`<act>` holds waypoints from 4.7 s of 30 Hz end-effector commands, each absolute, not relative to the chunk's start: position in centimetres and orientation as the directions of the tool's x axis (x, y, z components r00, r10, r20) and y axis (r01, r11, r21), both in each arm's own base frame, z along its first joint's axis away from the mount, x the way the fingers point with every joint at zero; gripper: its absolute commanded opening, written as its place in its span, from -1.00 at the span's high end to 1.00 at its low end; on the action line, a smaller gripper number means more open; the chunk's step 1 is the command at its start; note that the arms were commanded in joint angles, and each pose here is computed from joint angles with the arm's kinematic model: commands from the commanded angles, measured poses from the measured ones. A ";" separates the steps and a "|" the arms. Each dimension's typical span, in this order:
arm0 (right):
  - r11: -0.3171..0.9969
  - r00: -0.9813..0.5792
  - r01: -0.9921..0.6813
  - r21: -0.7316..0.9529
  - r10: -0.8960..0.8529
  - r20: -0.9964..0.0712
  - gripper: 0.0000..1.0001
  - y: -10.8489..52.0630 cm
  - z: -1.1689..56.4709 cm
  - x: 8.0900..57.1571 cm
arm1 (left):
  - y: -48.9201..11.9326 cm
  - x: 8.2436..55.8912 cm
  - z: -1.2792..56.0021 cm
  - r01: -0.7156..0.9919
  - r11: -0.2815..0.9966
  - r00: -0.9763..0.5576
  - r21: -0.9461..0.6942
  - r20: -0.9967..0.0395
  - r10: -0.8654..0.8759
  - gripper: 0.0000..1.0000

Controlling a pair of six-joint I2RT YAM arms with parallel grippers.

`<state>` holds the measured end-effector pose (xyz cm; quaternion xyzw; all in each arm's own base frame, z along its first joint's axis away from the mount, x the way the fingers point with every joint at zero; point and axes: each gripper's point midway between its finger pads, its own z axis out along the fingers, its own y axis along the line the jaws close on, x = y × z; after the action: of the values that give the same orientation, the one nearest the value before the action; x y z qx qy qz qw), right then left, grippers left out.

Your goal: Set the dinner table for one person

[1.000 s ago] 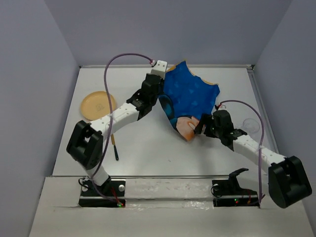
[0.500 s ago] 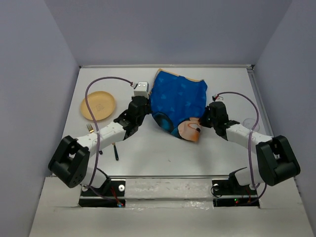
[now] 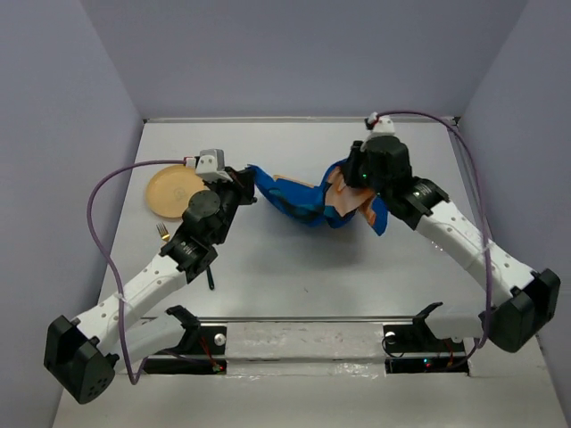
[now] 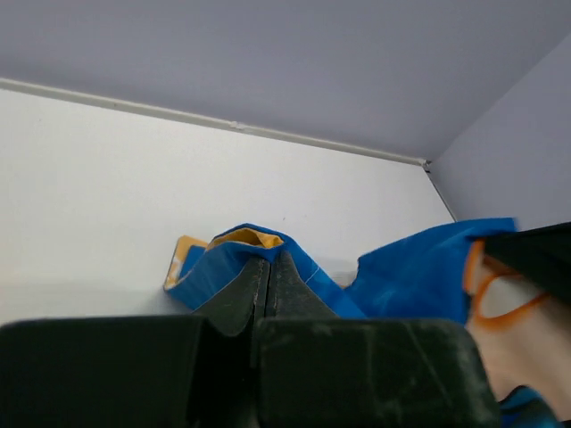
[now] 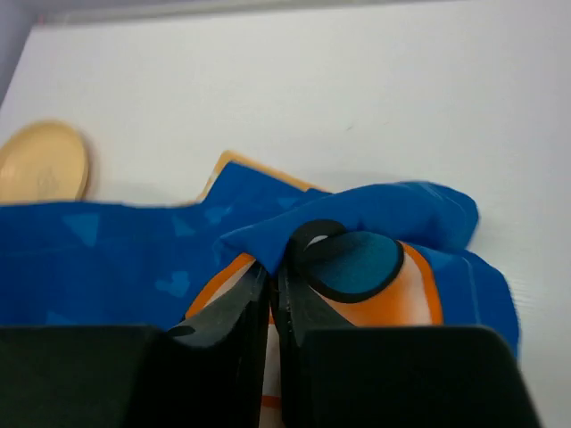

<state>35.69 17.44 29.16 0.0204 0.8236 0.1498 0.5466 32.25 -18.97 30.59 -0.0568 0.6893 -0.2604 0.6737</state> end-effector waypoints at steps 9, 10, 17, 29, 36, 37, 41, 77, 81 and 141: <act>0.965 -0.633 -0.166 0.202 0.053 -0.772 -0.76 18.5 17.1 30.8 | -13.3 28.1 27.7 0.150 0.844 -0.061 -0.515 -0.857 -0.512 1.00; 0.968 -0.637 -0.159 0.193 0.049 -0.769 -0.77 18.1 16.6 30.5 | -13.3 28.0 27.6 0.153 0.841 -0.063 -0.519 -0.854 -0.516 1.00; 0.984 -0.714 0.063 0.166 0.161 -0.682 -0.33 12.4 9.1 28.8 | -12.1 26.7 27.9 0.149 0.829 -0.047 -0.540 -0.841 -0.539 1.00; 0.968 -0.663 0.082 0.236 0.230 -0.713 -0.46 11.2 10.7 29.2 | -10.8 26.2 26.1 0.093 0.818 -0.041 -0.567 -0.824 -0.566 1.00; 0.948 -0.729 0.022 0.317 0.233 -0.644 0.54 14.8 7.0 33.1 | -10.0 25.6 27.0 0.091 0.810 -0.011 -0.580 -0.814 -0.581 1.00; 0.939 -0.719 -0.010 0.345 0.233 -0.655 0.65 15.9 8.3 34.4 | -10.0 25.6 27.0 0.093 0.810 -0.013 -0.580 -0.814 -0.581 1.00; 0.927 -0.687 -0.054 0.371 0.235 -0.688 0.66 17.9 10.1 38.3 | -10.2 25.7 26.9 0.095 0.813 -0.016 -0.574 -0.817 -0.576 1.00; 0.874 -0.712 0.287 0.392 0.469 -0.523 -0.10 11.8 2.7 31.8 | -11.9 25.2 26.0 0.201 0.773 -0.037 -0.601 -0.794 -0.607 1.00; 0.882 -0.730 0.309 0.355 0.460 -0.506 -0.01 11.5 1.2 32.0 | -11.7 25.1 26.4 0.200 0.775 -0.027 -0.600 -0.794 -0.608 1.00; 0.853 -0.007 -0.050 0.519 0.520 -0.854 1.00 -0.4 47.9 47.3 | -7.2 42.7 50.5 0.326 0.788 0.243 -0.523 -0.759 -0.604 1.00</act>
<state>47.40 1.08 40.09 0.1927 0.7359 0.1686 0.6268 43.13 -7.28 43.77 -0.1754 0.5897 -0.2399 0.7509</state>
